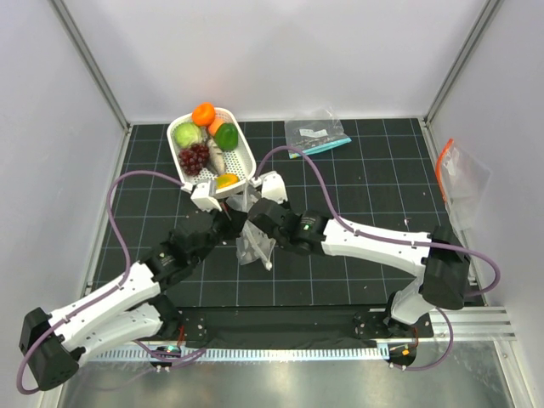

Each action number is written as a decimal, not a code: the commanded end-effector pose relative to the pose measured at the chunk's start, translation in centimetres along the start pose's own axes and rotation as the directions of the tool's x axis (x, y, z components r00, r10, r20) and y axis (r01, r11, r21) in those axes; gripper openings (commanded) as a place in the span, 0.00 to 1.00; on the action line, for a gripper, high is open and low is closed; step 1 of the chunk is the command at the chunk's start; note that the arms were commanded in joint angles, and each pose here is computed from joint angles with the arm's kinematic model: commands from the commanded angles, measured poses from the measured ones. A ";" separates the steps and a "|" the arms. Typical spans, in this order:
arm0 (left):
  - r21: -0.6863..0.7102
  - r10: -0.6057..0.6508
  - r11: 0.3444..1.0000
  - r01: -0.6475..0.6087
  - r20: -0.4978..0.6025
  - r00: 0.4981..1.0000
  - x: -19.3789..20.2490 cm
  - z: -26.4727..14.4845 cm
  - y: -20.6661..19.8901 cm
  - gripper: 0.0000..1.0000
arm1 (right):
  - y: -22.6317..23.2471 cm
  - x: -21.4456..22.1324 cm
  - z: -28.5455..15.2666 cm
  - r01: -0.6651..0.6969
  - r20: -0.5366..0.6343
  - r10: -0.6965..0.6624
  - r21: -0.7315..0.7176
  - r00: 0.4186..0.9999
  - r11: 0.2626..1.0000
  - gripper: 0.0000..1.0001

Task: Place the food in the zip-top bag and seal the zipper
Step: Open the zipper of the food storage bag.

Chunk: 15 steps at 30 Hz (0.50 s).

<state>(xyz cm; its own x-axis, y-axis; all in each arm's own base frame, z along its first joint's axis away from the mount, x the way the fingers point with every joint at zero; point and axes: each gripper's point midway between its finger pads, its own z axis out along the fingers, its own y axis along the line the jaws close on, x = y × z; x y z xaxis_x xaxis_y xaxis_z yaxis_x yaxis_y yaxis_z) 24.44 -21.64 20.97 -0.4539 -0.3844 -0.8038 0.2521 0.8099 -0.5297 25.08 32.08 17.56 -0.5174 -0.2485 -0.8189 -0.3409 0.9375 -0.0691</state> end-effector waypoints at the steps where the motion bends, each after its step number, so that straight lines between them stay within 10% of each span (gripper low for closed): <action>1: 0.009 0.001 1.000 -0.001 0.045 0.999 -1.2 -0.3 -0.3 0.00 | -1.8 -1.3 -0.3 -0.078 0.036 0.076 0.082 0.996 0.994 0.02; 15: 0.147 0.010 0.989 0.012 -0.143 0.990 2.0 6.2 -6.2 0.00 | -14.5 -5.1 -7.6 -0.011 0.042 -0.009 0.431 0.999 0.902 0.01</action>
<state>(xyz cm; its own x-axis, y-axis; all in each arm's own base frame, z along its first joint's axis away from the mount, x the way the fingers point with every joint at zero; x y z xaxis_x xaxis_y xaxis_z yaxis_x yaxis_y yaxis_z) 26.35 -26.45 17.94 -0.5729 -0.2841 -0.7688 0.2764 0.8161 -0.5076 26.97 21.05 25.24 -0.4890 -0.1751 -0.8545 -0.0378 0.9830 -0.1798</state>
